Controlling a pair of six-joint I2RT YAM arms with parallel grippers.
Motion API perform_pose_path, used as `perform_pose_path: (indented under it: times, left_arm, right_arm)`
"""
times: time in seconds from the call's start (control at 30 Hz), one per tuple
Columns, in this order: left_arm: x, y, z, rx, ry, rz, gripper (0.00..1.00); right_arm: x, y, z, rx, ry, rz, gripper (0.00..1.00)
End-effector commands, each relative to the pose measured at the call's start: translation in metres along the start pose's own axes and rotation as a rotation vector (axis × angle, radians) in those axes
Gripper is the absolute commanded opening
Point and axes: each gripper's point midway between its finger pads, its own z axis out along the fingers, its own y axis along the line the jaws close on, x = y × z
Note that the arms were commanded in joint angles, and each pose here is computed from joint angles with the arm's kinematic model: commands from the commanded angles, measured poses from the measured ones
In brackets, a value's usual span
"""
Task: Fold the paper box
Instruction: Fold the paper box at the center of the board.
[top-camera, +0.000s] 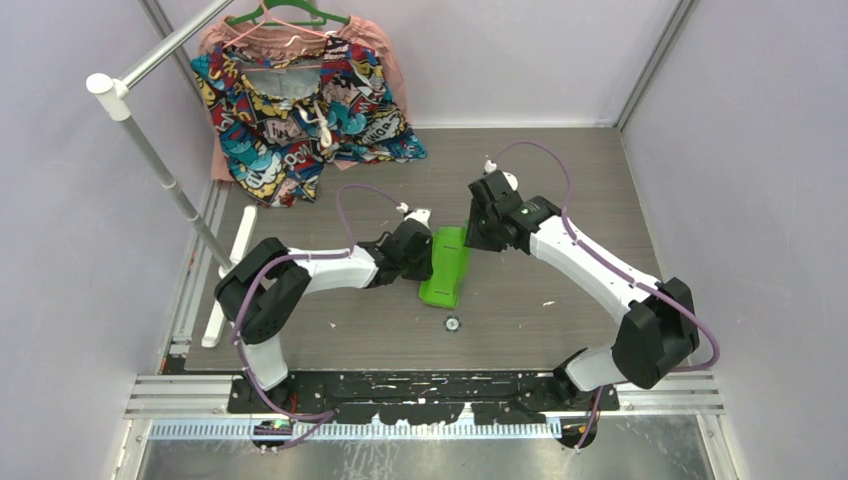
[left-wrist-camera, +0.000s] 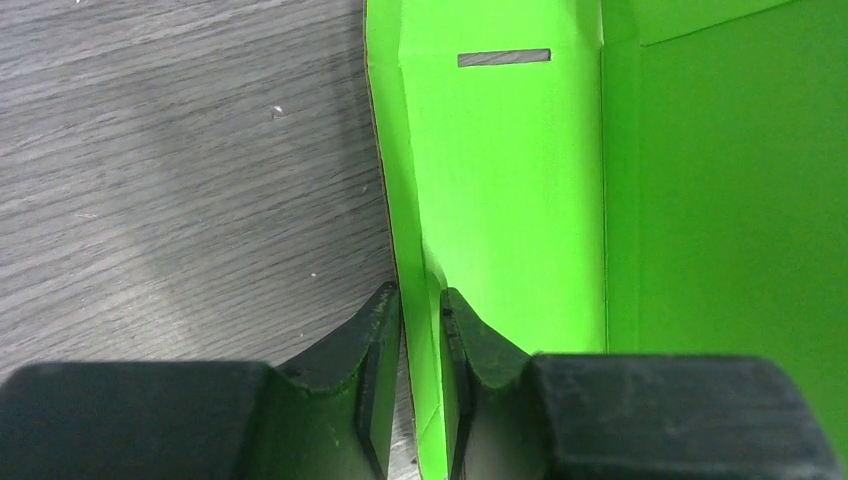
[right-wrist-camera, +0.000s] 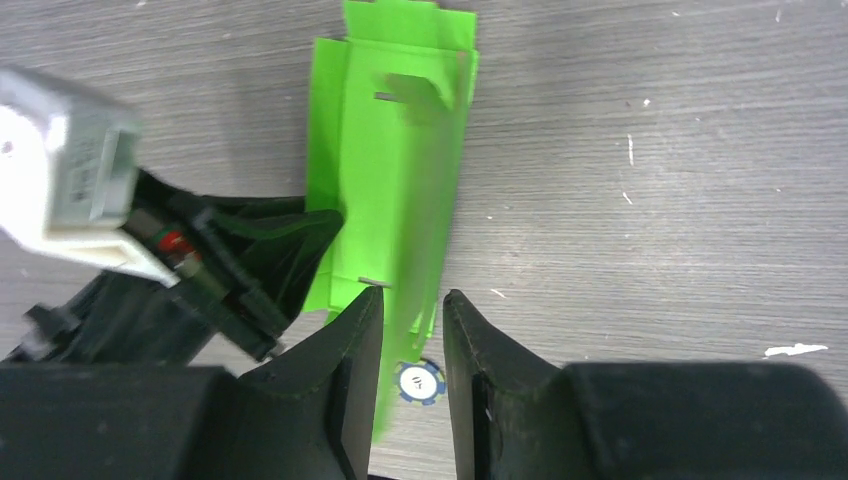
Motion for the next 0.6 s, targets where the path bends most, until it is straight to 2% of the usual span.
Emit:
perform_pose_path:
  times: [0.0,0.3,0.57]
  left_arm:
    - [0.063,0.044,-0.006,-0.169,0.238,0.063,0.23]
    - [0.060,0.051,-0.011,-0.212,0.233,0.064,0.21]
    - [0.060,0.053,-0.013,-0.223,0.228,0.058,0.20]
  right_arm:
    - [-0.014,0.025,-0.020,-0.053,-0.026,-0.078,0.35]
    - [-0.009,0.053,-0.014,-0.095,0.001,-0.108,0.34]
    - [0.019,0.038,0.010,-0.037,0.087,-0.109,0.34]
